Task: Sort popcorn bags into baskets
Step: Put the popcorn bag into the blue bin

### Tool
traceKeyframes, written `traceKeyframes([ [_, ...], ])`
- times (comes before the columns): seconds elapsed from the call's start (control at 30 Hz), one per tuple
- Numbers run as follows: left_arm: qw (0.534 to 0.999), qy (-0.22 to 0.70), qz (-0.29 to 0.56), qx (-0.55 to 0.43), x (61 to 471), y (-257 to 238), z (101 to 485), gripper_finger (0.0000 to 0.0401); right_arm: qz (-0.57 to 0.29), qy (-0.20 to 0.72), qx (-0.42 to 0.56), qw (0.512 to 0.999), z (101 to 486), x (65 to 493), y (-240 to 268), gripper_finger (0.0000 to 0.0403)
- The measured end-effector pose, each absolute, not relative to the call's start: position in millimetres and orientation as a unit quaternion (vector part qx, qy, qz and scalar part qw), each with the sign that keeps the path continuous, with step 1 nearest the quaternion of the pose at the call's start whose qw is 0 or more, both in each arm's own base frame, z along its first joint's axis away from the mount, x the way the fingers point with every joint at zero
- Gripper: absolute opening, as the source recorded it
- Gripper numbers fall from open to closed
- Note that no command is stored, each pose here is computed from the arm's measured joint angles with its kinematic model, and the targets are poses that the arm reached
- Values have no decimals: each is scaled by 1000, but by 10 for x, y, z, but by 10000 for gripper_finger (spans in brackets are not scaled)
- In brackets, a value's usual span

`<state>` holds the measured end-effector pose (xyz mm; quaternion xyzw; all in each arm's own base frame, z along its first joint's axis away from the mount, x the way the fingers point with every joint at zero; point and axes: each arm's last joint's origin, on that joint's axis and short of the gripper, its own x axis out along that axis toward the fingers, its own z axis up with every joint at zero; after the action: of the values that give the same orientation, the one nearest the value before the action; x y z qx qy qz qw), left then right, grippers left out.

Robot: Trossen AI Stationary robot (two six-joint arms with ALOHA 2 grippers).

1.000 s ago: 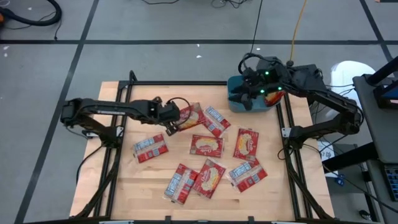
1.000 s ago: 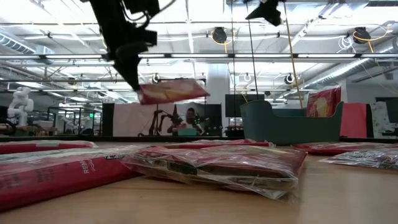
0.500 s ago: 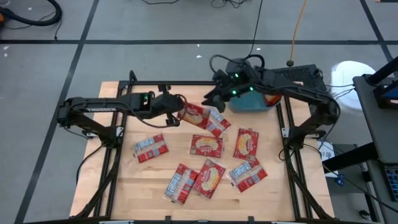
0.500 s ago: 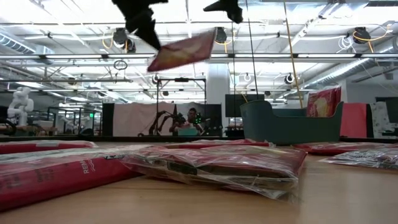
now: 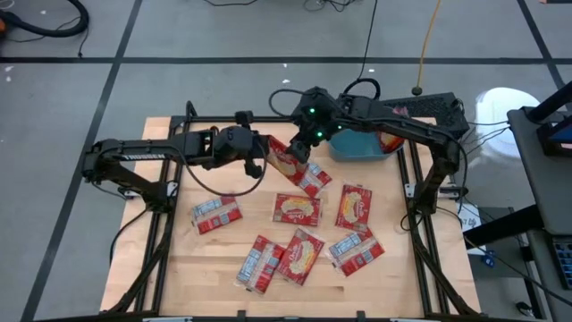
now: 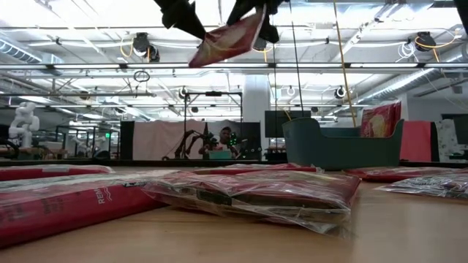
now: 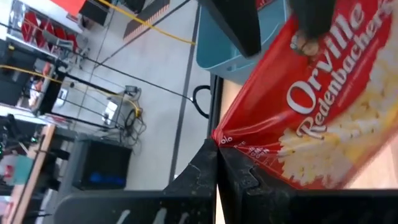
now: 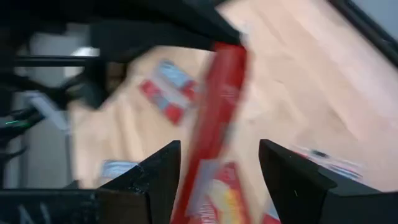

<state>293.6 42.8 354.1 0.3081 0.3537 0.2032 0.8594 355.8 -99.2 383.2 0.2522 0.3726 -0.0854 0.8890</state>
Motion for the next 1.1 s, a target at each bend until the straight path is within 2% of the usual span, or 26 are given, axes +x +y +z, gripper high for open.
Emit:
traceKeyframes([
  [0.23,855,355,198,321,2938,427,3543,0,-82,375,239,892,3795,3594,-1004,171],
  [0.7,882,312,211,285,2980,426,3602,0,-57,365,256,893,3498,3692,-1021,26],
  [0.8,889,304,220,263,2983,426,3606,3,-57,358,251,897,3508,3694,-1046,8],
  [0.93,904,286,241,208,2973,430,3624,33,-62,357,253,897,3522,3663,-1099,18],
  [1.1,925,226,265,153,2906,444,3775,111,-62,344,255,902,3614,3579,-1144,16],
])
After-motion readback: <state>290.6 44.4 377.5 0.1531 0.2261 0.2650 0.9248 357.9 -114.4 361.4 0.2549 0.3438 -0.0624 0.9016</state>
